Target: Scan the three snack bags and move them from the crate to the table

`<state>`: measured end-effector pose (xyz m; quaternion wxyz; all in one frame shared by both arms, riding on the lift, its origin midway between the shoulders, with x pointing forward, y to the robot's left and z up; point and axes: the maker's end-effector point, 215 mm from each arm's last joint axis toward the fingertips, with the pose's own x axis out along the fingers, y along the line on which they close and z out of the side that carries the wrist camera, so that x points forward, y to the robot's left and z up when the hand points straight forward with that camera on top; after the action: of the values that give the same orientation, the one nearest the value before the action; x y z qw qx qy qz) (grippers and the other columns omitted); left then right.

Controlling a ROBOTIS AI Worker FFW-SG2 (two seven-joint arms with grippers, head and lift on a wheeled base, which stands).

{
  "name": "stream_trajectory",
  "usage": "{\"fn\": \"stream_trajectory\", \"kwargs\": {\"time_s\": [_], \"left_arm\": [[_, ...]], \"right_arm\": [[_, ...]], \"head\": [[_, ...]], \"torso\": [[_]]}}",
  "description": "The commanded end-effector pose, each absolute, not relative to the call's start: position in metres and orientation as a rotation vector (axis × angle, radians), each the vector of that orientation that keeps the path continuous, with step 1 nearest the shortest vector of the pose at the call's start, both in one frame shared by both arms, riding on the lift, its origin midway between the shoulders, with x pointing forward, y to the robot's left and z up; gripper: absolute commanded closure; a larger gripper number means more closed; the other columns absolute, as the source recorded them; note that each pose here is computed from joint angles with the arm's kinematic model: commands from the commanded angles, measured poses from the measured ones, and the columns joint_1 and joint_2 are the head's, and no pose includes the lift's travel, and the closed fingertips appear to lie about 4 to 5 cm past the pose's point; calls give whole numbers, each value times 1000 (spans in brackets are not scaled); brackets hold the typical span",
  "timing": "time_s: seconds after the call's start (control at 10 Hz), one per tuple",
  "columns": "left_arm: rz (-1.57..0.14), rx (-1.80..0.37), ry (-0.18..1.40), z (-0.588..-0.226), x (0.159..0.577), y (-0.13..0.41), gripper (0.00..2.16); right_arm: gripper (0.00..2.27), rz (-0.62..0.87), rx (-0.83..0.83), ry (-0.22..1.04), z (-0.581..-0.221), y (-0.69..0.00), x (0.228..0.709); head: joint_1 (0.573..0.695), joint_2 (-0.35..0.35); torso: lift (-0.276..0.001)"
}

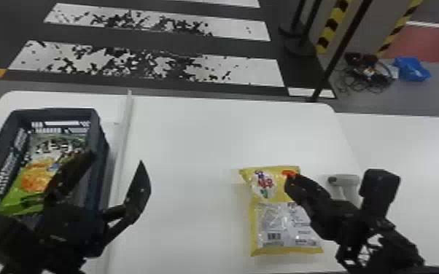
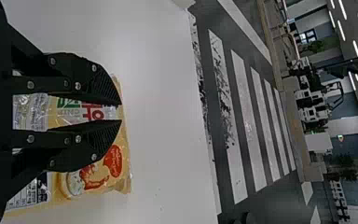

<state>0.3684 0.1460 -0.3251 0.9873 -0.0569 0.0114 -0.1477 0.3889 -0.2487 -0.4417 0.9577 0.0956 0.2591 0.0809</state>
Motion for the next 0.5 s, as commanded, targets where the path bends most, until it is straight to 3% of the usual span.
{"fn": "stream_trajectory", "kwargs": {"time_s": [0.0, 0.4], "left_arm": [[-292, -112, 25, -326, 369, 148, 33], [-279, -124, 40, -334, 371, 153, 33]], "right_arm": [[12, 115, 172, 543, -434, -282, 382], [80, 6, 126, 592, -463, -384, 363]], "head": [[695, -150], [695, -282]], "torso": [[-62], [-62]]}}
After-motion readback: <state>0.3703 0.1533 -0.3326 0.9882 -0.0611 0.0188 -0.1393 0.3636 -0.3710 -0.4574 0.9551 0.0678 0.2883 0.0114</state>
